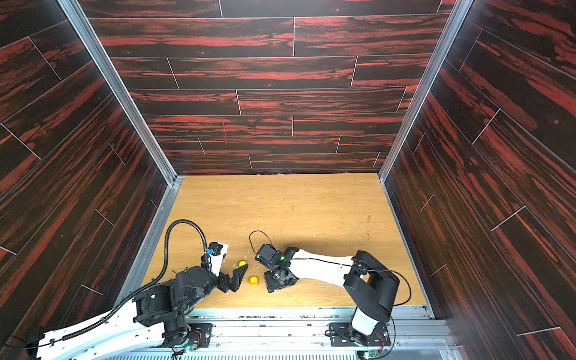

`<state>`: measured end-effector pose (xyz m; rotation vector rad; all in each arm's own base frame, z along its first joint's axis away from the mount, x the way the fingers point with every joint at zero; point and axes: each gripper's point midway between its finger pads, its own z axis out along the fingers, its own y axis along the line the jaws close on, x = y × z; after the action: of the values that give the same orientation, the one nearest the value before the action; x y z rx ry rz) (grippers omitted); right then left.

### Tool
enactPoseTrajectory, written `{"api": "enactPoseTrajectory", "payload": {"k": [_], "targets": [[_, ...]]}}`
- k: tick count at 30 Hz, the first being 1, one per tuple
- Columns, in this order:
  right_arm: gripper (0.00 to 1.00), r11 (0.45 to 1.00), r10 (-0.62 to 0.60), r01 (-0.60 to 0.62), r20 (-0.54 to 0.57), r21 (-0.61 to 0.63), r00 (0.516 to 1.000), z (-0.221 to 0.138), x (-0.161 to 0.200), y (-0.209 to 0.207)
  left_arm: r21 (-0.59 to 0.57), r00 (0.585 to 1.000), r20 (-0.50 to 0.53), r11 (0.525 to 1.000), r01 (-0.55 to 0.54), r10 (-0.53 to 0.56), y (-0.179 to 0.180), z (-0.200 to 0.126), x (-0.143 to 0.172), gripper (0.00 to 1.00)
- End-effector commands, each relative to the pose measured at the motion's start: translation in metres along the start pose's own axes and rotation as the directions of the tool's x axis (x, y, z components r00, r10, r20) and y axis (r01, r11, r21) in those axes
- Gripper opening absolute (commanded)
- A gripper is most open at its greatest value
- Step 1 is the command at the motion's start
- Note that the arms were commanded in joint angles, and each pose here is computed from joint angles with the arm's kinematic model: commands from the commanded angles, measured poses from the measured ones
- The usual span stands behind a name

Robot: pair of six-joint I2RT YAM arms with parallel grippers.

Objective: Close the paint jar lid
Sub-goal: Pick up the paint jar from the center of the board.

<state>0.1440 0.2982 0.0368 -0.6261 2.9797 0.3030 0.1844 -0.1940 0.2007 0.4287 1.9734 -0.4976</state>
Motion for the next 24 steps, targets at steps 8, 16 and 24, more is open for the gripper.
{"api": "enactPoseTrajectory", "payload": {"k": [8, 16, 24], "targets": [[0.46, 1.0, 0.005, -0.004, -0.029, 0.017, 1.0, 0.0093, 0.0039, 0.0003, -0.007, 1.0, 0.016, 1.0, -0.002, 0.002, 0.0024, -0.0017, -0.0006, 1.0], [0.39, 1.0, 0.004, -0.003, -0.043, 0.025, 0.999, 0.0124, 0.0065, -0.0014, -0.007, 1.0, 0.021, 1.0, -0.002, 0.002, 0.0032, -0.0036, -0.0018, 1.0], [0.32, 0.999, 0.0, 0.001, -0.029, 0.049, 1.0, 0.003, 0.0049, -0.0061, -0.006, 1.0, 0.031, 1.0, -0.002, 0.003, 0.0019, -0.0024, -0.0048, 1.0]]}}
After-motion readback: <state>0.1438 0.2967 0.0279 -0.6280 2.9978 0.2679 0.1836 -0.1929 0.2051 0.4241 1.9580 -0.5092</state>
